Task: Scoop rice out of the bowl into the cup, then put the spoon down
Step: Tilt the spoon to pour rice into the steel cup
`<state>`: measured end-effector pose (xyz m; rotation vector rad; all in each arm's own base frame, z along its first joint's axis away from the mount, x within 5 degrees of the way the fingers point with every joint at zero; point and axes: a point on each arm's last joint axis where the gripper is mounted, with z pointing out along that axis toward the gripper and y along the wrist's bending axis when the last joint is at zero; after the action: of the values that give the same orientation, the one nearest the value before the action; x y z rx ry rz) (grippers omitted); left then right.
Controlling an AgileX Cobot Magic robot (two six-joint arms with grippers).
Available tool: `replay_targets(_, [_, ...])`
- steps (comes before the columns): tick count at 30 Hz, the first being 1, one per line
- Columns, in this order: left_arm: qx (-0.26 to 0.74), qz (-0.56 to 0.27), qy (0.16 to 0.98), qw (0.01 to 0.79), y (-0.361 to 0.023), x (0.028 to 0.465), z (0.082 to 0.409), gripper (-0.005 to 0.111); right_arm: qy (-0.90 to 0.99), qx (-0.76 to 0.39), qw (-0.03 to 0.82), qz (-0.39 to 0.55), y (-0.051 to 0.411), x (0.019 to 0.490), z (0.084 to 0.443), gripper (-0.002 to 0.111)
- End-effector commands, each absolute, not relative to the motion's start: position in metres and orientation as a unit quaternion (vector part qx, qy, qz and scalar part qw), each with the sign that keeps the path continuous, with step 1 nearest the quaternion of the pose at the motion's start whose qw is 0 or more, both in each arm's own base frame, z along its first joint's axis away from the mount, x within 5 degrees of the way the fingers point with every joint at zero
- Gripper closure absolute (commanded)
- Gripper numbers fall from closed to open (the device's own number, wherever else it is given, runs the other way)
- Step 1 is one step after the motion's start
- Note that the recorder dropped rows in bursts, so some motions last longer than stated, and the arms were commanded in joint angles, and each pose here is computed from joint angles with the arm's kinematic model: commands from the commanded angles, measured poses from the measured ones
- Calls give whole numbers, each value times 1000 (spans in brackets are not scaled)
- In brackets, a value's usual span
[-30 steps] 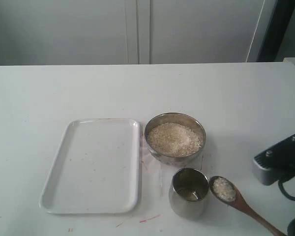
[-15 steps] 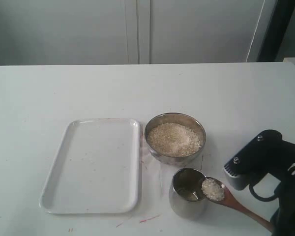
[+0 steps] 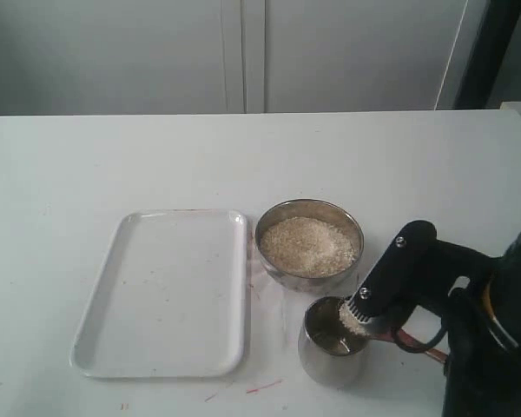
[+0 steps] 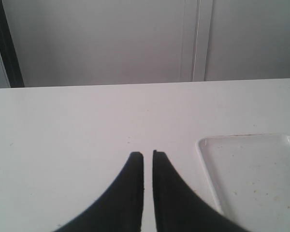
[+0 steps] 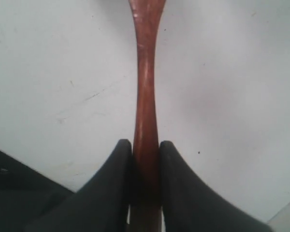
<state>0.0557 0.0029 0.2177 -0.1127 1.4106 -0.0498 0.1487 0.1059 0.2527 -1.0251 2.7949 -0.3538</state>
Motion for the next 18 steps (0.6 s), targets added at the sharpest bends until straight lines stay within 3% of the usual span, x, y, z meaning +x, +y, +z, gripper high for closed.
replay_targets(1, [-53,-26,643,764,3,55,221,92,922,-346,87,-152,111,151,252,108])
replay_targets(18, [-53,-26,643,764,3,55,221,92,903,-365,122,-192,126,148,251,108])
